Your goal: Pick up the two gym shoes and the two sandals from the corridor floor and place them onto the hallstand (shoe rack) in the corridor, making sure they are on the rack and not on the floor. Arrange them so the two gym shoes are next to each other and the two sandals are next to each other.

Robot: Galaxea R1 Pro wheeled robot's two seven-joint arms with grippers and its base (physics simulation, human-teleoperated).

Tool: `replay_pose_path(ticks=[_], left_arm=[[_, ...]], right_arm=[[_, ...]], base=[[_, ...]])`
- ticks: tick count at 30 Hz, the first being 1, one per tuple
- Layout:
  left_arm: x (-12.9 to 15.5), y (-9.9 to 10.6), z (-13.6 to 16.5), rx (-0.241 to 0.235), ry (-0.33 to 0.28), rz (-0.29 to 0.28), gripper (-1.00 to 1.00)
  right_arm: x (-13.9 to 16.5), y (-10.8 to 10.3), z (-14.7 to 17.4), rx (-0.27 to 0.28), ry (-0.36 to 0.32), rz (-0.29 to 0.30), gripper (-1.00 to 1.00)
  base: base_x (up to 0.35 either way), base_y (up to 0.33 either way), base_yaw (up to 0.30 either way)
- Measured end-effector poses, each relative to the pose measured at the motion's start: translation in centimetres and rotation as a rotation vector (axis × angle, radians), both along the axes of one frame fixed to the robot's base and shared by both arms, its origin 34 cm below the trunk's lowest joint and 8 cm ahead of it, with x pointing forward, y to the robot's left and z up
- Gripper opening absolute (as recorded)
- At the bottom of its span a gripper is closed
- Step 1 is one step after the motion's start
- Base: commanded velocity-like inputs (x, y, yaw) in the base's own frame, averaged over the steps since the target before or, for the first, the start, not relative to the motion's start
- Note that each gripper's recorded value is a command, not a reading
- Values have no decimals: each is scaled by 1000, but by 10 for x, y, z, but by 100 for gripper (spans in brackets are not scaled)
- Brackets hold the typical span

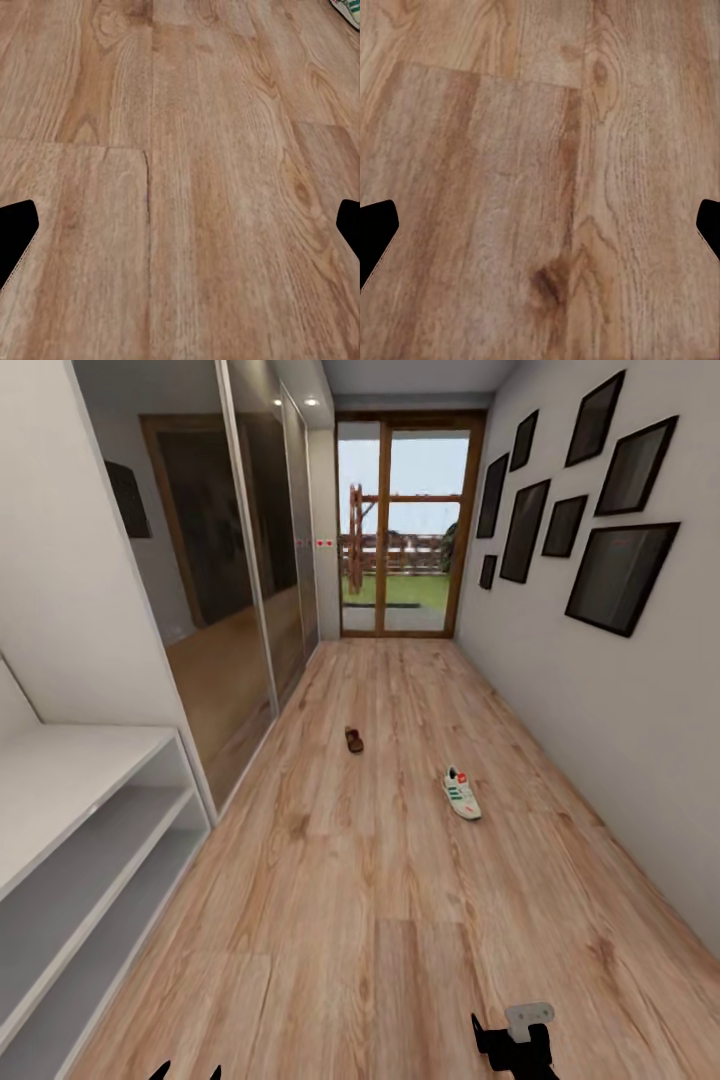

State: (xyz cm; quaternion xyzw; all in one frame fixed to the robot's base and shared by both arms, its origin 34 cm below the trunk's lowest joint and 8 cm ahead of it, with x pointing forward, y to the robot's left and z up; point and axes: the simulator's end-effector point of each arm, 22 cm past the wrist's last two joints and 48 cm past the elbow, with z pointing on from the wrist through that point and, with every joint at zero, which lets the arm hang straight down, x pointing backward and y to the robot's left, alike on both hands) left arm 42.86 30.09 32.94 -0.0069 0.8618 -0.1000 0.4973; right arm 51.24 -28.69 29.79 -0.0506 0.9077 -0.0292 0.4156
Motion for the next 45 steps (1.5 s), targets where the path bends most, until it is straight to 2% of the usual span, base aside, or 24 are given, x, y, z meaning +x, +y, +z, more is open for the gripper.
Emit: replay_pose_path(ticks=[30,45], left_arm=[[0,0,0,0,0,0,100],[2,-1,2,-1,-7,-1,100]], right_arm=[[0,-1,0,0,0,1,100],[2,0,2,1,-5,-1,100]], base=[[338,0,-3],[308,138,-206]])
